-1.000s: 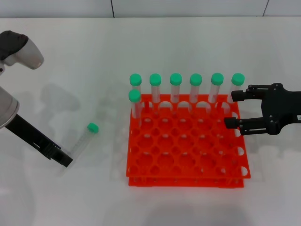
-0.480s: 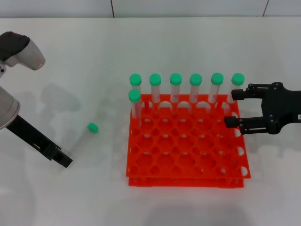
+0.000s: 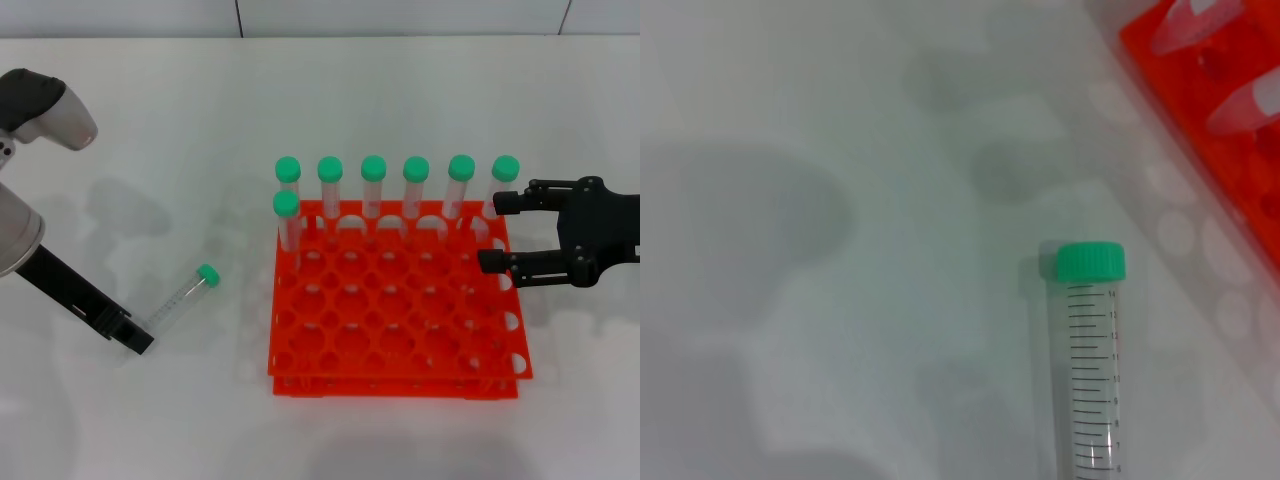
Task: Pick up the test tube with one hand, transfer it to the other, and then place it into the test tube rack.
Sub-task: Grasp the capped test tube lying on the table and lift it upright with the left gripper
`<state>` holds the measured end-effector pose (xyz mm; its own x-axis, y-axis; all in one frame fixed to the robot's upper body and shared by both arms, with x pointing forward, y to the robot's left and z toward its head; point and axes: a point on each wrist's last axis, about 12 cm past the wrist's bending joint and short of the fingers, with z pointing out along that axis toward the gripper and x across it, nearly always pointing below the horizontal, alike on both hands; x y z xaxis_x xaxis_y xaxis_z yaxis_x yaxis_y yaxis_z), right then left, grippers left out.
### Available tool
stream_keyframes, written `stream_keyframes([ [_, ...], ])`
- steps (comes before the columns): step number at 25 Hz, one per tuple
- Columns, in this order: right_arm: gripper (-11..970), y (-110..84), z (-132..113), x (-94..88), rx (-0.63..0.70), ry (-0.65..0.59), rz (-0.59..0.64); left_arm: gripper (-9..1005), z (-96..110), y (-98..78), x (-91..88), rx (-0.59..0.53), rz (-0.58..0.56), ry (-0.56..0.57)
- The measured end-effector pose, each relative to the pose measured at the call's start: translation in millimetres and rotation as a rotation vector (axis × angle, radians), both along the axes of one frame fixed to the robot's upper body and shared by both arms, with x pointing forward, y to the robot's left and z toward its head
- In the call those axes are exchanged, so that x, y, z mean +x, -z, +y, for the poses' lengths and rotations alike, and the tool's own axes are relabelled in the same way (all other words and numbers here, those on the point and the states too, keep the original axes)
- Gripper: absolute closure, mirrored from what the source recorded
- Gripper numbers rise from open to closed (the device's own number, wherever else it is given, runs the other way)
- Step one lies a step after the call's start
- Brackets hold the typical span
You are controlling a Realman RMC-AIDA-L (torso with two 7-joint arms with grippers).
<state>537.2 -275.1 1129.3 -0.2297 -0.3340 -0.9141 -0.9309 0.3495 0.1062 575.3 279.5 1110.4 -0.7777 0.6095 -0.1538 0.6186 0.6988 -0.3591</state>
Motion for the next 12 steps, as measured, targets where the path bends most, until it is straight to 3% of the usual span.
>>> stream_keyframes([
  [12,207,-1.2,0.6,-0.4,0.005,-0.003,-0.004,805,0.9,0.4,-0.2,-0.001,0.001,-0.006],
])
